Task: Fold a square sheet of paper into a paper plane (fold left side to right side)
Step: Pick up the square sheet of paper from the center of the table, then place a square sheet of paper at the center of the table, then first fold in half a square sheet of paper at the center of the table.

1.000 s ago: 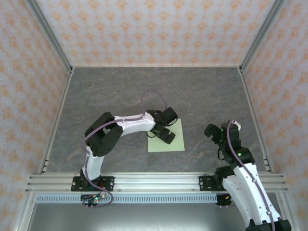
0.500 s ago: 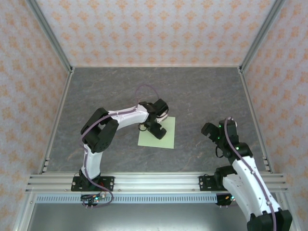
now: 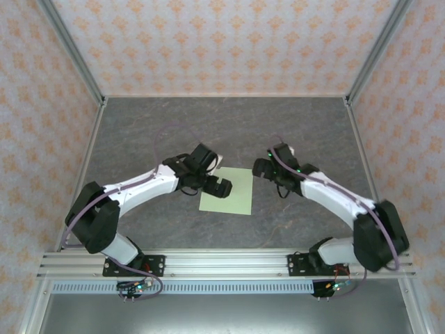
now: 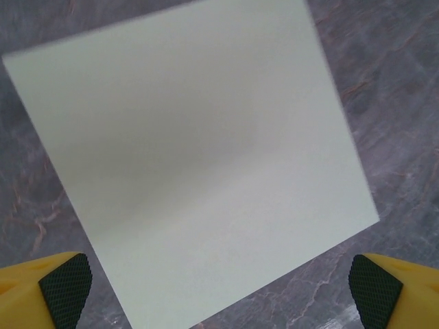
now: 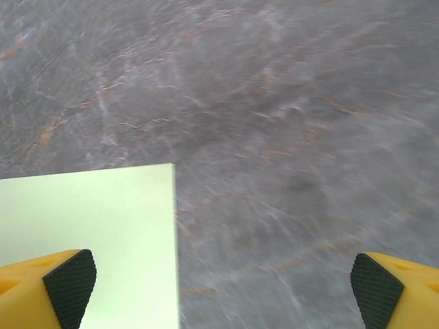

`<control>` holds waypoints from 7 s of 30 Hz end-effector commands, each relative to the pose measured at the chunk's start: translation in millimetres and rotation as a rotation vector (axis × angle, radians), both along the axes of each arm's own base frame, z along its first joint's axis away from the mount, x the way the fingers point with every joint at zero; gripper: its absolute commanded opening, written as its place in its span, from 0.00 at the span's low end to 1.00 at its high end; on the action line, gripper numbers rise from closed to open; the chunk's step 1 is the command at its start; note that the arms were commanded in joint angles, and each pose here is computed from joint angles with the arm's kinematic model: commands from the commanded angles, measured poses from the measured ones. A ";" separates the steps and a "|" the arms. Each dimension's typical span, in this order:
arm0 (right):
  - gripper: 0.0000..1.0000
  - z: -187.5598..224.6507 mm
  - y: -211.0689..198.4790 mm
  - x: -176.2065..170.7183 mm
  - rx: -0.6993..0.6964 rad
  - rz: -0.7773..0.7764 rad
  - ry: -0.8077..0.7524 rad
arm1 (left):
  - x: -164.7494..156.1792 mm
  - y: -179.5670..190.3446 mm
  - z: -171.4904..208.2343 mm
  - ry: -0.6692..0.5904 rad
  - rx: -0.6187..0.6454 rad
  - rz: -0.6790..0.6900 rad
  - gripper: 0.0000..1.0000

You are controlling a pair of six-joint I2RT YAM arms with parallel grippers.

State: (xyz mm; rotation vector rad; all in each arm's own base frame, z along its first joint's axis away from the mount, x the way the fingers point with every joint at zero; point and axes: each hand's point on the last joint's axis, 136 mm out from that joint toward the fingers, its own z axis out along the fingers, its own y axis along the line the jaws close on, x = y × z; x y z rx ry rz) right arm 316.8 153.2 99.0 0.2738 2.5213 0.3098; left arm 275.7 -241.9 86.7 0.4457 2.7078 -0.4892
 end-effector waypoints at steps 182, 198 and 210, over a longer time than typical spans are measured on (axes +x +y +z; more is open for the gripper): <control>0.44 18.6 62.8 36.1 0.556 0.106 0.010 | 54.9 -84.9 25.2 0.098 -0.664 0.115 0.58; 0.43 4.4 101.3 29.2 0.748 0.195 0.134 | 54.7 -85.9 18.2 0.110 -0.648 0.121 0.26; 0.10 -23.8 74.1 30.9 0.498 0.163 0.149 | 47.5 -56.9 21.7 0.046 -0.521 0.179 0.49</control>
